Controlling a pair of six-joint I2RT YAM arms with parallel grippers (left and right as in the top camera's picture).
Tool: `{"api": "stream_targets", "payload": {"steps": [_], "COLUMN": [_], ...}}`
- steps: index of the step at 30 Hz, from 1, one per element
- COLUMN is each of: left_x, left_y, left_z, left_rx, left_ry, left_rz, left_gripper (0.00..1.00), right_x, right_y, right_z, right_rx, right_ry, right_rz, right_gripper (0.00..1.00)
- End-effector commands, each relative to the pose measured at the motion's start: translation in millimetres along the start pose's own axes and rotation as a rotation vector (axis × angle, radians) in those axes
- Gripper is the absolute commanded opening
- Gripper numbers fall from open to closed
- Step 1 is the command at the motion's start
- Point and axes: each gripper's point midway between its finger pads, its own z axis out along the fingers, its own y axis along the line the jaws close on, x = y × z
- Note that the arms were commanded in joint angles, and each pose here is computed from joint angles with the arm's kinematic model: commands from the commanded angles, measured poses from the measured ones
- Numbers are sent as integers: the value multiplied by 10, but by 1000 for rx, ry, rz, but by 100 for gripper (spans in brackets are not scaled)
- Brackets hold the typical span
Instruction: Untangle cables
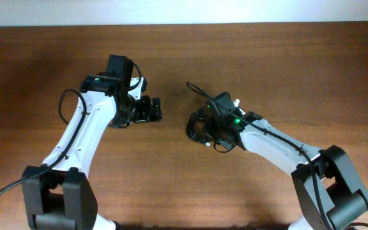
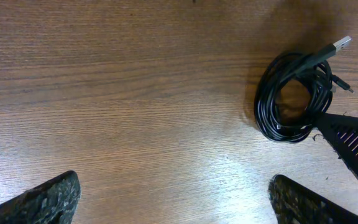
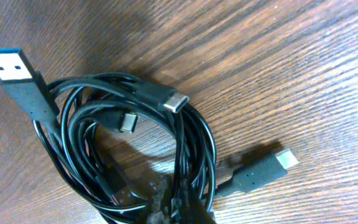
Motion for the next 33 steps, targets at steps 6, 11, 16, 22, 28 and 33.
{"api": "stream_targets", "payload": {"steps": [6, 11, 16, 22, 28, 33], "left_x": [-28, -29, -28, -28, -28, -31], "left_y": [-19, -20, -21, -20, -19, -20], "left_z": [-2, -2, -2, -2, -2, -2], "left_rx": [11, 12, 12, 12, 11, 12], "left_ry": [-2, -3, -2, -2, -2, -4], "left_rz": [-13, -13, -13, -13, -13, -12], "left_gripper": [99, 99, 99, 99, 99, 99], "right_x": [-14, -61, -107, -90, -53, -13], "right_y": [525, 904, 712, 384, 184, 2], "right_z": [-496, -1511, -1904, -1238, -451, -94], "right_rx": [-160, -277, -213, -30, 116, 202], "right_ry": [2, -72, -147, -60, 44, 88], "right_rz": [-243, -412, -447, -369, -322, -270], "right_gripper": [4, 4, 26, 51, 51, 60]}}
